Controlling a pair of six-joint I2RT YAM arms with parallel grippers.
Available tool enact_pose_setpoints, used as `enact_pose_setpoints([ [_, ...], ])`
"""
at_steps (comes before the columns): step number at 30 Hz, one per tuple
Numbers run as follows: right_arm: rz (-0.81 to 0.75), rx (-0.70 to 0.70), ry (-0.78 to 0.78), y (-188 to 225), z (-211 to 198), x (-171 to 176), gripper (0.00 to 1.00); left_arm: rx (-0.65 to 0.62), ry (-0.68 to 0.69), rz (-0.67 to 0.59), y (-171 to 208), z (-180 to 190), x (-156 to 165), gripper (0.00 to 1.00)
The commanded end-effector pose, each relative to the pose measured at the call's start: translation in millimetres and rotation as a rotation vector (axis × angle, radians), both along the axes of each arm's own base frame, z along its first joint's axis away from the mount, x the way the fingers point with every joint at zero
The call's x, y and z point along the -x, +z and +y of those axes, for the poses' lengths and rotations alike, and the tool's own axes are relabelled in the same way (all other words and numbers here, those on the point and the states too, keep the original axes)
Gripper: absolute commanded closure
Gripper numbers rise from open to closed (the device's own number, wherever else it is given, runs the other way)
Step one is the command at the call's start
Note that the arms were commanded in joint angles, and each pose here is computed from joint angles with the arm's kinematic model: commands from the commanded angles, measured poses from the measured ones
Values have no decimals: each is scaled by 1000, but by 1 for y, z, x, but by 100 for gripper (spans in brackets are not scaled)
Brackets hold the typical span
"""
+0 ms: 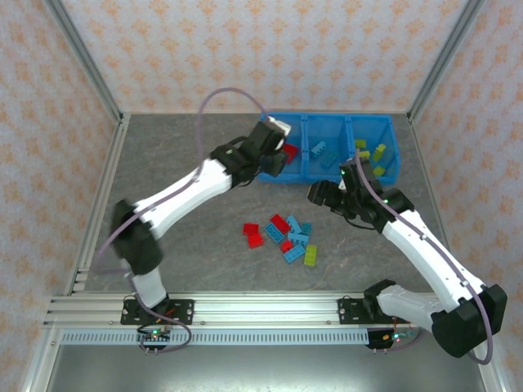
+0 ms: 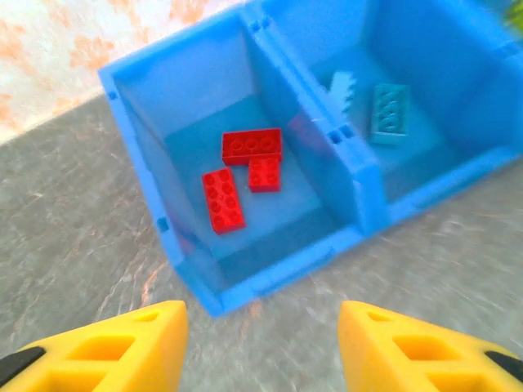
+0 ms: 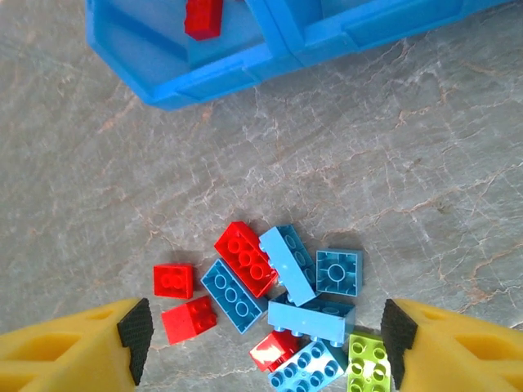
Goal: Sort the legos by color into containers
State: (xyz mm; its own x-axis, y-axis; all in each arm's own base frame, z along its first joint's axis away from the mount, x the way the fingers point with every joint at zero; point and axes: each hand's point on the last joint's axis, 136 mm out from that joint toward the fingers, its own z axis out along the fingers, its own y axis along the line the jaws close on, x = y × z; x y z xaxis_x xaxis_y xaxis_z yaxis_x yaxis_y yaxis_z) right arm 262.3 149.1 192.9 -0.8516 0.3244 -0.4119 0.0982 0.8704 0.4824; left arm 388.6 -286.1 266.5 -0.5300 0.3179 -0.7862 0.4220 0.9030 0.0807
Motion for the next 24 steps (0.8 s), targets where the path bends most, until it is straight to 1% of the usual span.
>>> enact_pose_setpoints([
  [1,27,68,59,-23,12,-4,26,110,-68,-104,42,11,50,49],
  [3,77,121,129,-43,27,-3,29,95,-136,-123,45,30,84,49],
  [5,124,170,200,-61,41,-2,34,53,-196,-122,40,50,112,48],
  [9,204,304,276,-101,54,-6,51,-103,-247,-109,17,97,151,46],
  [11,218,362,281,-113,55,-12,54,-174,-246,-99,2,115,161,45],
  [14,237,381,307,-124,64,-17,55,-231,-250,-90,-17,130,170,43],
  [16,250,382,317,-131,69,-20,55,-240,-239,-94,-28,134,171,42],
  [17,259,385,323,-135,71,-20,56,-242,-232,-99,-33,135,170,35],
  [18,266,390,322,-138,71,-21,58,-242,-228,-99,-38,136,170,32],
  [20,284,407,318,-144,71,-23,63,-244,-223,-98,-44,135,168,31],
  [22,299,418,314,-151,70,-22,63,-255,-227,-93,-47,134,167,30],
  [24,327,419,320,-159,70,-20,62,-271,-223,-91,-47,136,166,25],
])
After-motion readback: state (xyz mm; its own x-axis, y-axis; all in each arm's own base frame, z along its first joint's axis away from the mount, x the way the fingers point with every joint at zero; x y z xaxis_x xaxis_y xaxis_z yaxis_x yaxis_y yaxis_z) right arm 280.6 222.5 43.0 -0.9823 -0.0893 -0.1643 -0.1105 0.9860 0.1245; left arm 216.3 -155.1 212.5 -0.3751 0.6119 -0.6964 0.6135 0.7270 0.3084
